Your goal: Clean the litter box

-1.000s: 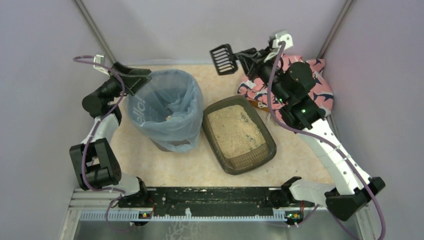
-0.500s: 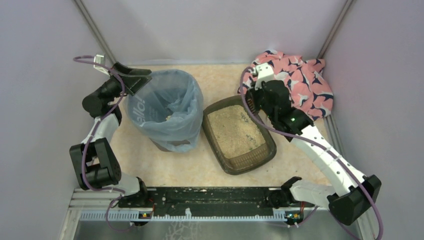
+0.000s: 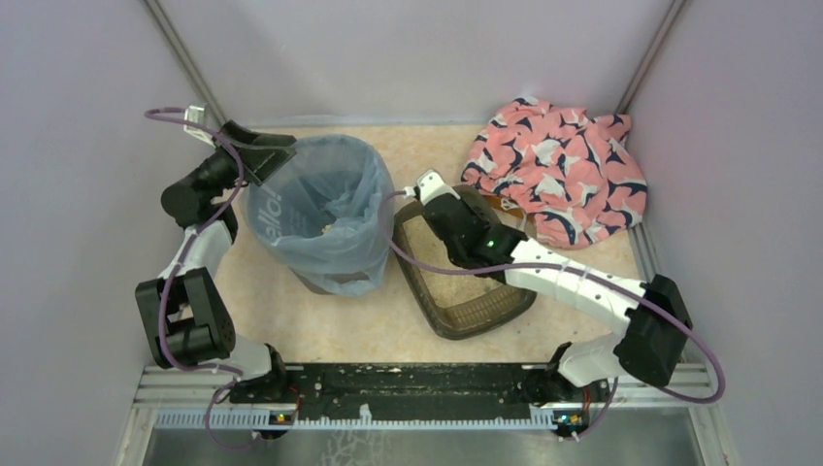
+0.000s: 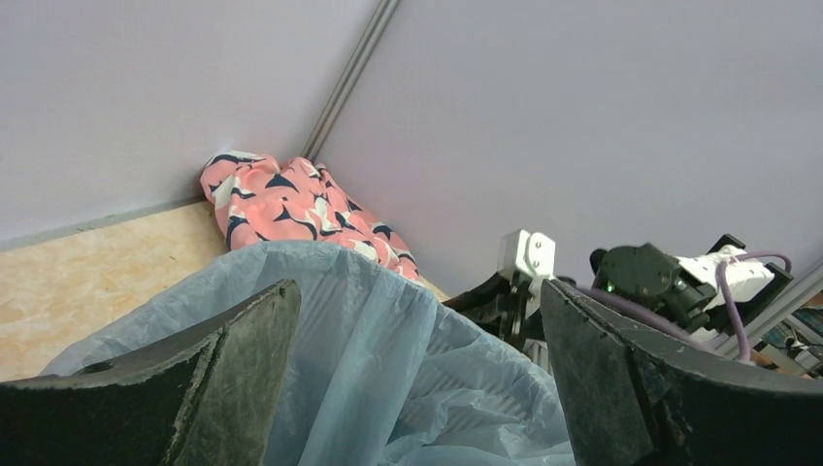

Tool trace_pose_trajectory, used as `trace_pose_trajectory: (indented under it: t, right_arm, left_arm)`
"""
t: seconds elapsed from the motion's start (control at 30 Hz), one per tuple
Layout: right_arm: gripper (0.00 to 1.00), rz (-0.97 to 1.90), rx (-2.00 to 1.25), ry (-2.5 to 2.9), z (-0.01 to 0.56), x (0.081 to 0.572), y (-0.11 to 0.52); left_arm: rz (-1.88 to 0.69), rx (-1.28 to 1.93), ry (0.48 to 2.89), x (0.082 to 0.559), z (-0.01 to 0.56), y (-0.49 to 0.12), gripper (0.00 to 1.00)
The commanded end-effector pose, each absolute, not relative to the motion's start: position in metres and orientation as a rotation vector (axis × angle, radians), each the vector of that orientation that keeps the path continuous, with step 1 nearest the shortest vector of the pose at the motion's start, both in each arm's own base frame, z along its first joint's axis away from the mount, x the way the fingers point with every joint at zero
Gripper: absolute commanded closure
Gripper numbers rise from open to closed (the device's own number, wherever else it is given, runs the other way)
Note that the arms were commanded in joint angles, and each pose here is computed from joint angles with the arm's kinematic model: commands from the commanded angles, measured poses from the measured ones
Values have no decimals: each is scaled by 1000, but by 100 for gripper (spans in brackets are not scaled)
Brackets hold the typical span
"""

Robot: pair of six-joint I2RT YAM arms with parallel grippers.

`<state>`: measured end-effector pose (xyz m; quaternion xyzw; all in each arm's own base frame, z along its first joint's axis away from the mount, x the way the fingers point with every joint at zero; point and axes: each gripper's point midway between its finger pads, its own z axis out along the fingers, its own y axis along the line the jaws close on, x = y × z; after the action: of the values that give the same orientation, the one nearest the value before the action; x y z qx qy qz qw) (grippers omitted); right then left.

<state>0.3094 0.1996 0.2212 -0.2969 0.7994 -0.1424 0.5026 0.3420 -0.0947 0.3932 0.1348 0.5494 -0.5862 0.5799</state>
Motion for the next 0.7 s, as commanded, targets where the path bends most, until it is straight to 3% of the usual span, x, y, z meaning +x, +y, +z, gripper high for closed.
trace_pose_trajectory:
  t: [0.0, 0.23, 0.67]
  right_arm:
    - [100, -525, -681, 1851, 228, 313, 192]
    - [100, -657, -714, 1836, 205, 314, 184]
    - [100, -597, -759, 1917, 158, 302, 185]
  left_arm:
    - [-1353, 353, 1268, 337, 396, -97, 1]
    - [-1352, 362, 1263, 334, 398, -99, 1]
    - [-1355, 366, 1263, 333, 399, -99, 1]
